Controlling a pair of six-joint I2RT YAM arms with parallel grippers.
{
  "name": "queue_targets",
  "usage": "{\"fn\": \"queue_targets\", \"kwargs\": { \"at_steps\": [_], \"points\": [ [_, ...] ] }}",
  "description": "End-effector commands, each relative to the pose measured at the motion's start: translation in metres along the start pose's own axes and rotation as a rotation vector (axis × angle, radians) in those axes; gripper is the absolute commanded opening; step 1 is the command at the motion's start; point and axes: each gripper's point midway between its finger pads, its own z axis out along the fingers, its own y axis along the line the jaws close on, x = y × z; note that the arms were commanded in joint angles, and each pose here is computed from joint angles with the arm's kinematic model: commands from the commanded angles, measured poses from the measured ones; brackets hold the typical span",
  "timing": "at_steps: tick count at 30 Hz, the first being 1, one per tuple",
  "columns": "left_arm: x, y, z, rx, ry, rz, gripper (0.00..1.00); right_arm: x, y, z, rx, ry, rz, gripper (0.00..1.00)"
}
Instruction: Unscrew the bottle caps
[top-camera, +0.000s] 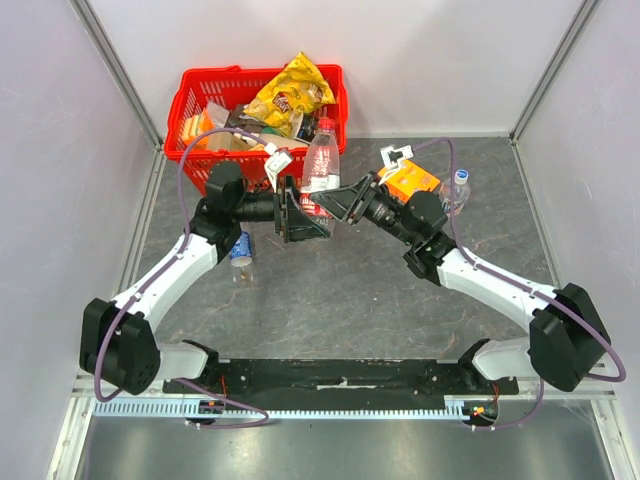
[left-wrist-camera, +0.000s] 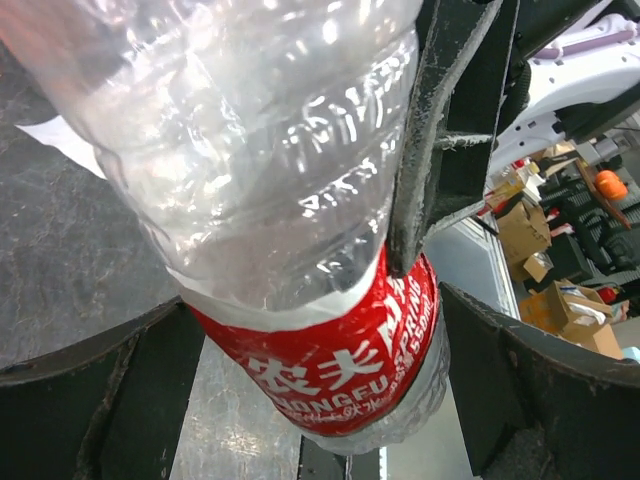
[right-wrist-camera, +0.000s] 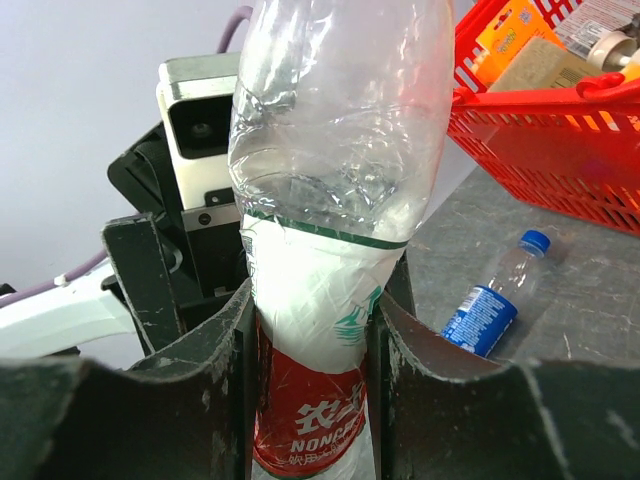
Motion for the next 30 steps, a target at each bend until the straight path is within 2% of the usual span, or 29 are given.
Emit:
{"fn": "queue_targets", "kwargs": {
  "at_steps": [1,4,7,10,14,17,22,28,30],
  "points": [
    [-0.008,-0.016,0.001,0.076,-0.03,0.004,0.99,-0.009,0.02,0.003,-0.064,-0.066,-0.026,0.43],
    [-0.008,-0.013,0.001,0.058,-0.046,-0.01,0.98,-0.006,0.019,0.002,-0.055,-0.068,-0.021,0.43],
    [-0.007,-0.015,0.0,0.063,-0.068,-0.004,0.93,-0.005,0.022,0.002,-0.063,-0.07,-0.027,0.43],
    [-0.007,-0.017,-0.001,0.067,-0.066,0.011,0.82,-0.002,0.019,0.001,-0.048,-0.064,-0.032,0.44],
    [-0.005,-0.02,-0.002,0.079,-0.059,0.022,0.6,0.0,0.016,-0.002,-0.04,-0.064,-0.029,0.46],
    [-0.003,-0.02,-0.001,0.087,-0.051,0.016,0.39,-0.001,0.017,-0.004,-0.04,-0.069,-0.029,0.55],
    [-0.004,-0.021,-0.002,0.093,-0.048,0.019,0.36,-0.005,0.02,-0.004,-0.041,-0.074,-0.049,0.7],
    [-0.003,-0.018,-0.002,0.066,-0.032,0.036,0.36,-0.018,0.021,-0.009,0.021,-0.089,-0.116,0.97],
    [-0.002,-0.012,-0.002,0.032,-0.022,0.029,0.36,-0.026,0.018,-0.013,0.073,-0.098,-0.147,0.98]
  ]
}}
